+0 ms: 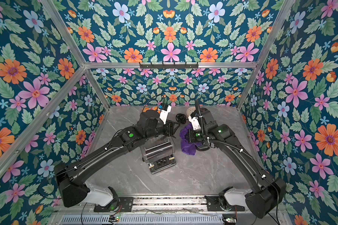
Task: Wipe the surface of a coffee machine
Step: Wipe the dirt from the surface of the coffee machine.
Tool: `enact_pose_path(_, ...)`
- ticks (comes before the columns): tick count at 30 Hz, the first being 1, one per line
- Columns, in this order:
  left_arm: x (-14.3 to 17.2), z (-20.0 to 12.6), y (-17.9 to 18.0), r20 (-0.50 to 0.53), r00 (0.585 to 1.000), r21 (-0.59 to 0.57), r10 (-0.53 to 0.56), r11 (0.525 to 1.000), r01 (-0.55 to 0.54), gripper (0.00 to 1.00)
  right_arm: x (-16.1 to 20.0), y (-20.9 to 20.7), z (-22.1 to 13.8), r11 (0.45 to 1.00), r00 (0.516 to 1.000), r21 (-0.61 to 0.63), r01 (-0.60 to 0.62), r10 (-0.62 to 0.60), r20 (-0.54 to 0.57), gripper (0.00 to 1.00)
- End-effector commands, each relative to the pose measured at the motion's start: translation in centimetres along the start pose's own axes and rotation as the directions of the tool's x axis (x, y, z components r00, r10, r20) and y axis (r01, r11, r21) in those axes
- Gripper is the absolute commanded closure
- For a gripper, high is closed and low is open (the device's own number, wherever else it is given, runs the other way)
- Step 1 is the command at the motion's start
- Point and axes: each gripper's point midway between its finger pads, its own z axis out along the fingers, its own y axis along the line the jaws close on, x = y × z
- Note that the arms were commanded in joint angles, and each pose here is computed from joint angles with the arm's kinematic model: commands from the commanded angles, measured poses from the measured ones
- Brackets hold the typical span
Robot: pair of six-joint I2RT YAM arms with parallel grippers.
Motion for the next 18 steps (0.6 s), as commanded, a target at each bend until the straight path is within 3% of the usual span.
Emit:
enact_pose_path(1, -0.3, -0.3, 0.0, 0.014, 1.0, -0.003, 0.006, 1.0, -0.006, 0.5, -1.0, -0.4, -0.2, 0.999, 0.999, 0.033, 0.023, -0.025, 0.04, 1.0)
enact_pose_path(12, -0.2, -0.2, 0.0, 0.013, 1.0, 0.0, 0.009, 1.0, -0.009, 0.5, -5.0, -4.0, 0.0, 0.944, 0.984, 0.295, 0.148, -0.171, 0.056, 1.0)
enact_pose_path(18, -0.3, -0.4, 0.0, 0.014, 1.0, 0.002, 0.018, 1.0, -0.018, 0.5, -7.8, -4.7, 0.6, 0.92, 0.977, 0.347, 0.183, -0.21, 0.041, 1.0)
